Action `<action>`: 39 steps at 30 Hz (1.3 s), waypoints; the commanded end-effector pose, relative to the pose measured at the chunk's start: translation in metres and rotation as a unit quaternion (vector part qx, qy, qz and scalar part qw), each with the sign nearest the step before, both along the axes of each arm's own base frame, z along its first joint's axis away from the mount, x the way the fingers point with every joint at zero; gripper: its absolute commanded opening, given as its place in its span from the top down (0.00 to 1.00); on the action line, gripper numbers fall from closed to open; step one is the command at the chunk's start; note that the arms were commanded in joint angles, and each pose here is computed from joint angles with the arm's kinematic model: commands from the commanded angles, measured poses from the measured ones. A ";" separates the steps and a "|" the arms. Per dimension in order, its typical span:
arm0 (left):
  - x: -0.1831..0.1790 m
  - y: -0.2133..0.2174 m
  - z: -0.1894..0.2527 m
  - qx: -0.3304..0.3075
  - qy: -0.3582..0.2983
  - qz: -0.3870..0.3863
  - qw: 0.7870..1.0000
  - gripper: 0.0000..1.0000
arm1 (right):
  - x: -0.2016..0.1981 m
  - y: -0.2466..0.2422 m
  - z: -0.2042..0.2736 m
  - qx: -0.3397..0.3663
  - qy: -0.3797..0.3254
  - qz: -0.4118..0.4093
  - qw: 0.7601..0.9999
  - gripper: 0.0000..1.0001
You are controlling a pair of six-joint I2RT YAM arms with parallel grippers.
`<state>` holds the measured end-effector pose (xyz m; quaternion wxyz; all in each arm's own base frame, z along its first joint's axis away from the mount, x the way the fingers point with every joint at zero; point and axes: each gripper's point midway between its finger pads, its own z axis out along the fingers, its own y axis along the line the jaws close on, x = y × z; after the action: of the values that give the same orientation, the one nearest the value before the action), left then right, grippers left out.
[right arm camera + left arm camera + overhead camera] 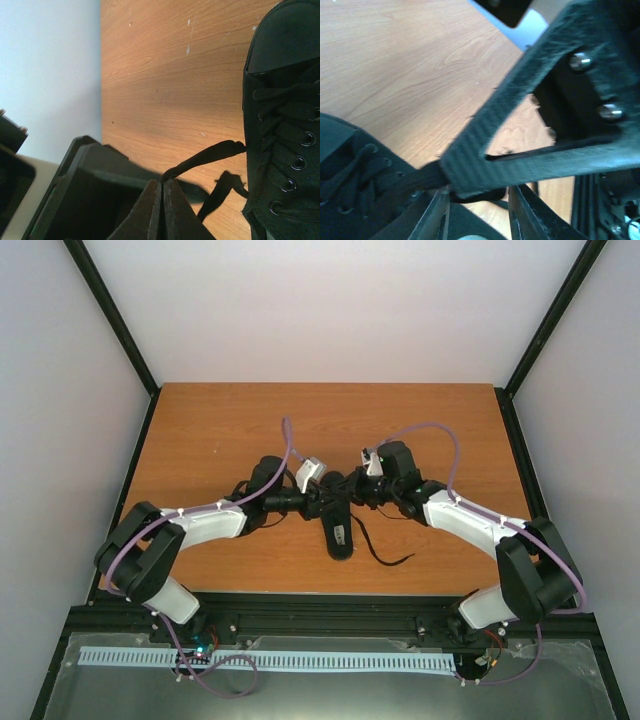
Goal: Tie the shoes
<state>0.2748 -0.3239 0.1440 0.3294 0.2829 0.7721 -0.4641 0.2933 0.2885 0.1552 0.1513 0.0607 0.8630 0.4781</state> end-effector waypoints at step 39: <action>0.024 -0.011 0.015 -0.052 -0.019 0.084 0.995 0.99 | 0.008 -0.047 -0.010 -0.125 -0.020 -0.051 0.991 0.58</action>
<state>0.2934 -0.3395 0.1351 0.3600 0.2250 0.7721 -0.4729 0.3073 0.2794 0.1611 0.1846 0.0673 0.8734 0.4456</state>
